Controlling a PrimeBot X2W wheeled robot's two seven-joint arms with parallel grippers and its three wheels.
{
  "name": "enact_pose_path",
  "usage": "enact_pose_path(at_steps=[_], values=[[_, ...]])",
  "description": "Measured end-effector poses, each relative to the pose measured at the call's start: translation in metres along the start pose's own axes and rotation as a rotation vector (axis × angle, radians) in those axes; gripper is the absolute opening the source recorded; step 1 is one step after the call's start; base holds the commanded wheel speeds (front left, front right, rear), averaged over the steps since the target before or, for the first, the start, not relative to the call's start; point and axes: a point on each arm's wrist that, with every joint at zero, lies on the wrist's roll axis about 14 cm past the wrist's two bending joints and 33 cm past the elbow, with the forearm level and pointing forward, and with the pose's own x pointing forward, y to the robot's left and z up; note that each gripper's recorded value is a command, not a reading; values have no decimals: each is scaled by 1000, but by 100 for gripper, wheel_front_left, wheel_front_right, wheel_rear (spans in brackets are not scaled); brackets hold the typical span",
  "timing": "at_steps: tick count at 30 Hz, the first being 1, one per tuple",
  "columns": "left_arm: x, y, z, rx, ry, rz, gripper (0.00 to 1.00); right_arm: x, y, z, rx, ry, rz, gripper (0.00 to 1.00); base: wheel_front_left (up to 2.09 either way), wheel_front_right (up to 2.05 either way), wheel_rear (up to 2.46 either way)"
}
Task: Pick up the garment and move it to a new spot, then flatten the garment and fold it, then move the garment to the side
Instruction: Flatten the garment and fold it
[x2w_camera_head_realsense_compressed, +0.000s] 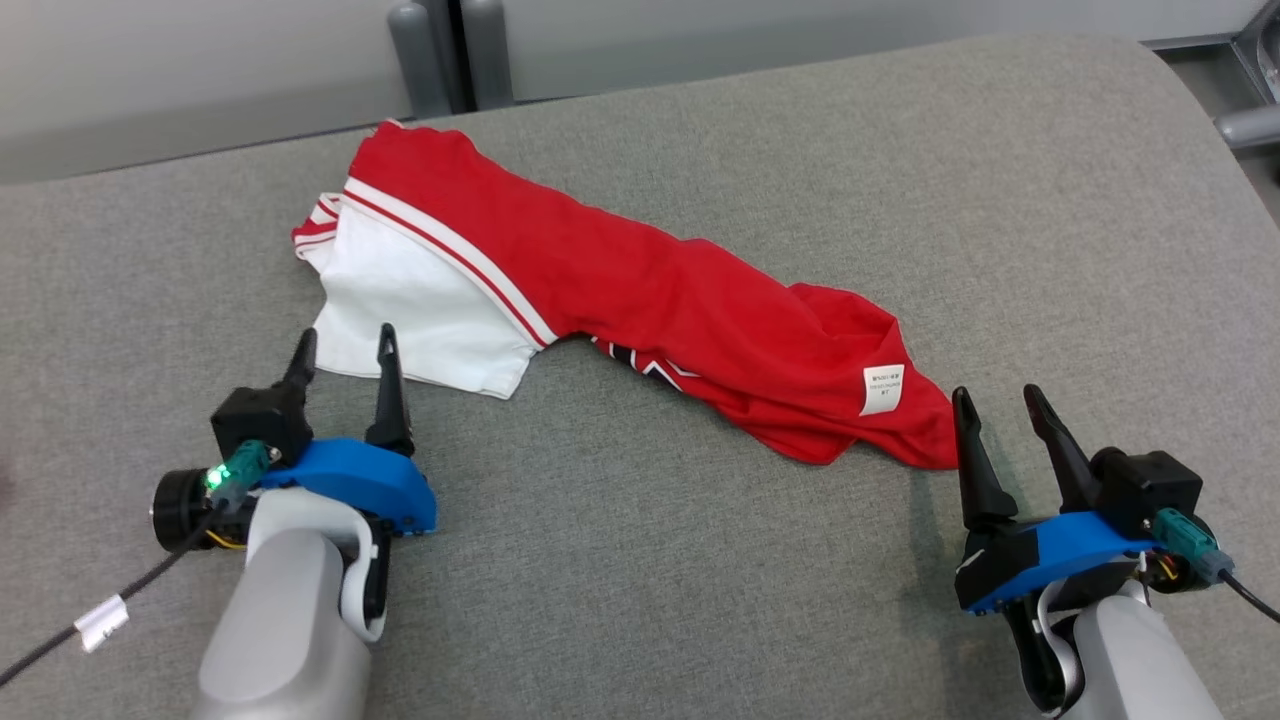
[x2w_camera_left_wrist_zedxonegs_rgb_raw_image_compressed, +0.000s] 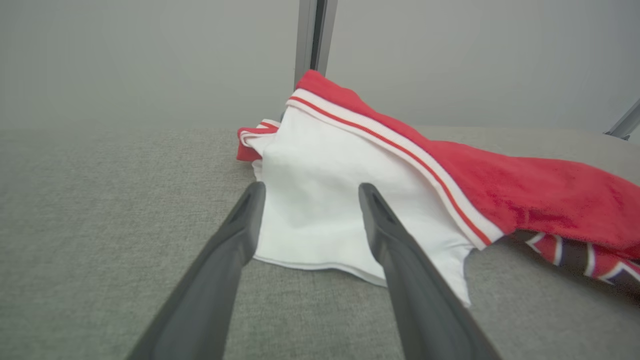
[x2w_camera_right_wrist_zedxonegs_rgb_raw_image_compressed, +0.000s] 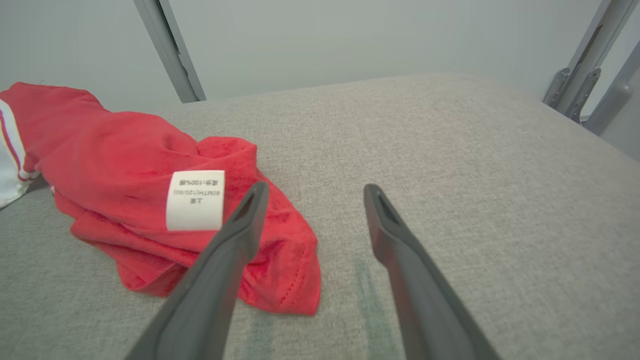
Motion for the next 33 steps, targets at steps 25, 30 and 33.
enact_pose_path(at_steps=[25, 30, 33], values=[[4, 46, -37, -40, 159, 133, 0, 15, 19, 2, 4, -5, 52, 100, 0, 0, 0], [-34, 67, -17, -93, 74, 217, 0, 5, 37, 4, 8, -8, 102, 100, 0, 0, 0], [-62, 78, -17, -106, 54, 258, 0, -1, 47, 4, 10, -8, 129, 100, 0, 0, 0]])
